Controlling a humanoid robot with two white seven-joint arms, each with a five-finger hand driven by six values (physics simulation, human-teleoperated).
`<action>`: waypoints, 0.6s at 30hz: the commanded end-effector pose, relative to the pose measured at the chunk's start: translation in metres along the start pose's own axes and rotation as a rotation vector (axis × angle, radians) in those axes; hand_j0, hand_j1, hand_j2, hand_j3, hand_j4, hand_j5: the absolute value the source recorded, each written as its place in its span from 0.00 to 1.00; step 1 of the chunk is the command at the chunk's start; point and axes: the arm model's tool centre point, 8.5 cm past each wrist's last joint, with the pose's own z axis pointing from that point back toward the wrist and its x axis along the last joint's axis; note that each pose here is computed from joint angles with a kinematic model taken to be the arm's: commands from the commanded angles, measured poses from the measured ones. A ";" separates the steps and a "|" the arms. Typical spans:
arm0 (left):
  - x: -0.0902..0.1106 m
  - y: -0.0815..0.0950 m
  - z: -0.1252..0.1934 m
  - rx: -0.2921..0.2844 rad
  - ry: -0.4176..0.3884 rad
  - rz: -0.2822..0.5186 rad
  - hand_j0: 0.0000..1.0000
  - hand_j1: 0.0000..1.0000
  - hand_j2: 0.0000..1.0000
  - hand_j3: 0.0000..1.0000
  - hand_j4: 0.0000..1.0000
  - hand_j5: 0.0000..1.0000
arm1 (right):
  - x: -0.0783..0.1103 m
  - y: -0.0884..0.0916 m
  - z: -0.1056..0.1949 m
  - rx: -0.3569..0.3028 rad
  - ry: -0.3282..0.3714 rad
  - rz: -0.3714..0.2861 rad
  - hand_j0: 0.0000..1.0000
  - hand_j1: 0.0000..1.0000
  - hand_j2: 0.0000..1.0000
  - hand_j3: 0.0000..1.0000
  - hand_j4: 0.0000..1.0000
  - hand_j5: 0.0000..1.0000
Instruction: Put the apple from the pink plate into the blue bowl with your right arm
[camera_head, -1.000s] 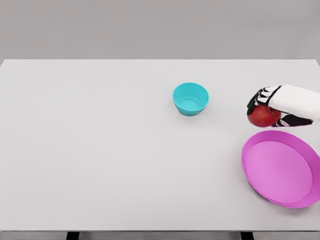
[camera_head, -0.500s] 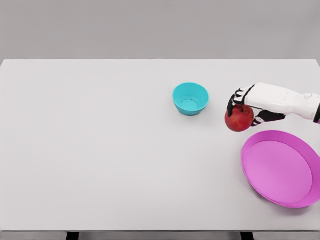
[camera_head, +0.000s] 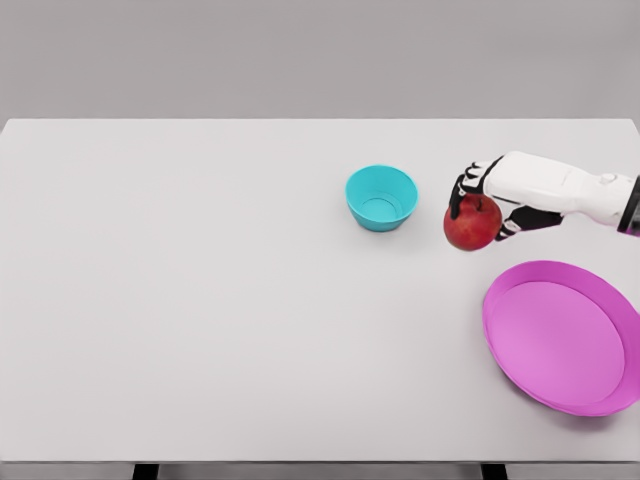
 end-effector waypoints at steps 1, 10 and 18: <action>0.000 0.000 0.000 0.000 0.000 0.000 1.00 1.00 1.00 1.00 1.00 1.00 | -0.001 0.002 -0.003 -0.011 -0.003 -0.021 0.38 0.38 0.38 0.38 0.38 0.38; 0.000 0.000 0.000 0.000 0.000 0.000 1.00 1.00 1.00 1.00 1.00 1.00 | -0.006 0.000 -0.021 -0.053 -0.011 -0.052 0.38 0.38 0.38 0.38 0.38 0.38; 0.000 0.000 0.000 0.000 0.000 0.000 1.00 1.00 1.00 1.00 1.00 1.00 | -0.013 -0.007 -0.034 -0.091 -0.013 -0.075 0.38 0.38 0.38 0.38 0.38 0.38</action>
